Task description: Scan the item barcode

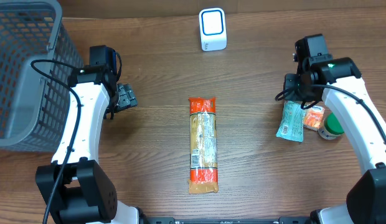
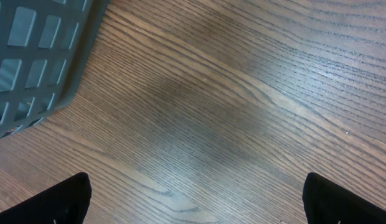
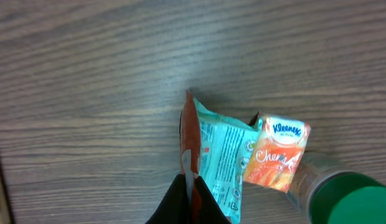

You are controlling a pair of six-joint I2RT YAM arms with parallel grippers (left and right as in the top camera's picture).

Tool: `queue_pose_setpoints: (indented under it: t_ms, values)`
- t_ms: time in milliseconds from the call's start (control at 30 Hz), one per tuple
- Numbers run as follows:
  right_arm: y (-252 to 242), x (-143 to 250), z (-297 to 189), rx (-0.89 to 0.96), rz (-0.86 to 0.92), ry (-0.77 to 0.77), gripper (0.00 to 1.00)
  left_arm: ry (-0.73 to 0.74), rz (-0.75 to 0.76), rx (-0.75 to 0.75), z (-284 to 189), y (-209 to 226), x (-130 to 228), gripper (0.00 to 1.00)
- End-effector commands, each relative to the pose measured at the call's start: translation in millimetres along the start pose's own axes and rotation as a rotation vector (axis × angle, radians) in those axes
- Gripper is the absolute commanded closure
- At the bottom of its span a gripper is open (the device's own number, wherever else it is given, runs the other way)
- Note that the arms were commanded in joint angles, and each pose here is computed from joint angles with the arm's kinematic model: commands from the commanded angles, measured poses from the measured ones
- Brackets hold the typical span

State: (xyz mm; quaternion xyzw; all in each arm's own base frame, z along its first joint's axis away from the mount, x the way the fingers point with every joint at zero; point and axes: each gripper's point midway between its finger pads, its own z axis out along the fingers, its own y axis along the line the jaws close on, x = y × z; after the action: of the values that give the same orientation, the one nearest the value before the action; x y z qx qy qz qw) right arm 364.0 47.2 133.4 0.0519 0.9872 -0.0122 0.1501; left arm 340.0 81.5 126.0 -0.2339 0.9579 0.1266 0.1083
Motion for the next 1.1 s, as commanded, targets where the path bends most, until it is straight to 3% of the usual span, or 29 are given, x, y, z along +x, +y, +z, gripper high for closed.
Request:
queue_pose_setpoints:
  t_ms: [0, 100, 267, 667, 800, 867, 1000, 1067]
  values:
    - [-6, 8, 9, 0.022, 0.023, 0.021, 0.91, -0.037, 0.016, 0.007, -11, 1, -7, 0.0]
    - [-8, 19, 14, 0.031, 0.019, 0.056, 0.76, -0.037, 0.016, 0.007, -11, 1, -7, 0.0]
    - [-12, 35, 12, 0.049, 0.009, 0.122, 0.64, -0.037, 0.016, 0.007, -11, 1, -7, 0.0]
    - [-12, 29, -40, 0.02, 0.014, 0.079, 0.46, -0.037, 0.016, 0.007, -11, 1, -7, 0.0]
    - [15, 28, -54, -0.134, -0.058, 0.091, 0.48, -0.037, 0.016, 0.007, -11, 1, -7, 0.0]
    - [32, 32, -58, -0.23, -0.103, 0.107, 0.55, -0.037, 0.016, 0.007, -11, 1, -7, 0.0]
    - [49, 42, -56, -0.282, -0.133, 0.137, 0.88, -0.037, 0.016, 0.007, -11, 1, -7, 0.0]
    - [57, 47, -51, -0.287, -0.159, 0.143, 0.95, -0.037, 0.016, 0.007, -11, 1, -7, 0.0]
